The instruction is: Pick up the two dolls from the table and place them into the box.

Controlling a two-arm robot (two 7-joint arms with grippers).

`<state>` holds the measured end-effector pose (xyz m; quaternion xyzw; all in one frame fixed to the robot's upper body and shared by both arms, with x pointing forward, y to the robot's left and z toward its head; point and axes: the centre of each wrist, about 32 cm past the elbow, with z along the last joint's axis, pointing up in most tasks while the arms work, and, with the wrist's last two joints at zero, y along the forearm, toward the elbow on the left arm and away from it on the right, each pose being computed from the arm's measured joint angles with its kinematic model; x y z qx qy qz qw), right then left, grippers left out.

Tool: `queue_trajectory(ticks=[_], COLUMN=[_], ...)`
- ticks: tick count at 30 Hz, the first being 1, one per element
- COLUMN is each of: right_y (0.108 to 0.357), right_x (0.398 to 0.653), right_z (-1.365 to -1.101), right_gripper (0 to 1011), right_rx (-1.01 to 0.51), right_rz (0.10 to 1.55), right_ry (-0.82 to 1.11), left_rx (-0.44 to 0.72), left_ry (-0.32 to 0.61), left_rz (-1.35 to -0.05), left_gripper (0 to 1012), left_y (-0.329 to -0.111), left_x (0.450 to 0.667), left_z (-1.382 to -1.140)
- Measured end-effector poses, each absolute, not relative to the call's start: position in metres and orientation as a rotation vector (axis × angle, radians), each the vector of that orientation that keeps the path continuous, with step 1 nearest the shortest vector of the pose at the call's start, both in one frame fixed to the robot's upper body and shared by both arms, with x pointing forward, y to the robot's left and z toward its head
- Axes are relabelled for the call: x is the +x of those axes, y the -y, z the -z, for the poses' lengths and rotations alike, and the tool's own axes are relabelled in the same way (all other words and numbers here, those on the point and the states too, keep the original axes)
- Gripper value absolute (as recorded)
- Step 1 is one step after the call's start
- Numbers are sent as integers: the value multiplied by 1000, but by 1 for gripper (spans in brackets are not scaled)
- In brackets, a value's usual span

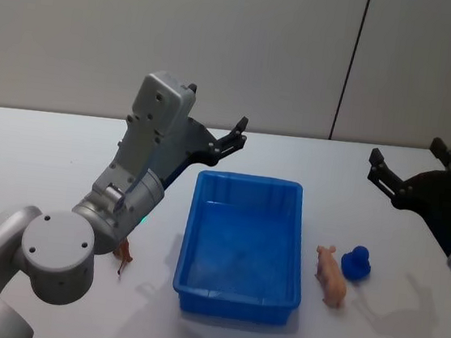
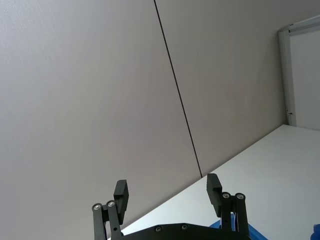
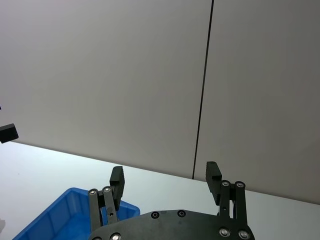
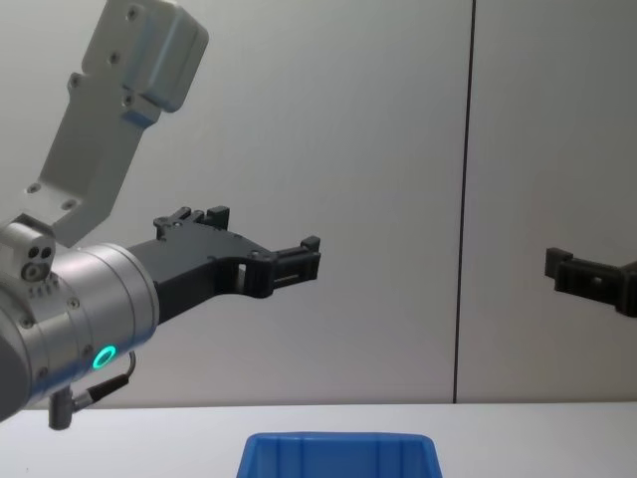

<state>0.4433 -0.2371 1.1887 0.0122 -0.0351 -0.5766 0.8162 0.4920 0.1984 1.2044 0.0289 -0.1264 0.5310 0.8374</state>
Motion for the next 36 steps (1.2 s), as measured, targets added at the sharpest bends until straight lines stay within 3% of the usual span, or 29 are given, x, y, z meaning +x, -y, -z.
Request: queue_trajectory(ticks=[36], right_y=[237], right_x=[443], right_z=[-1189], right_gripper=[1001], right_rx=[26], right_rz=[1230], right_ry=[74], left_rx=[61], left_ry=[268], left_rz=[-1124], left_gripper=[1000], left_y=[-198], left_x=[492], left_z=[-1204])
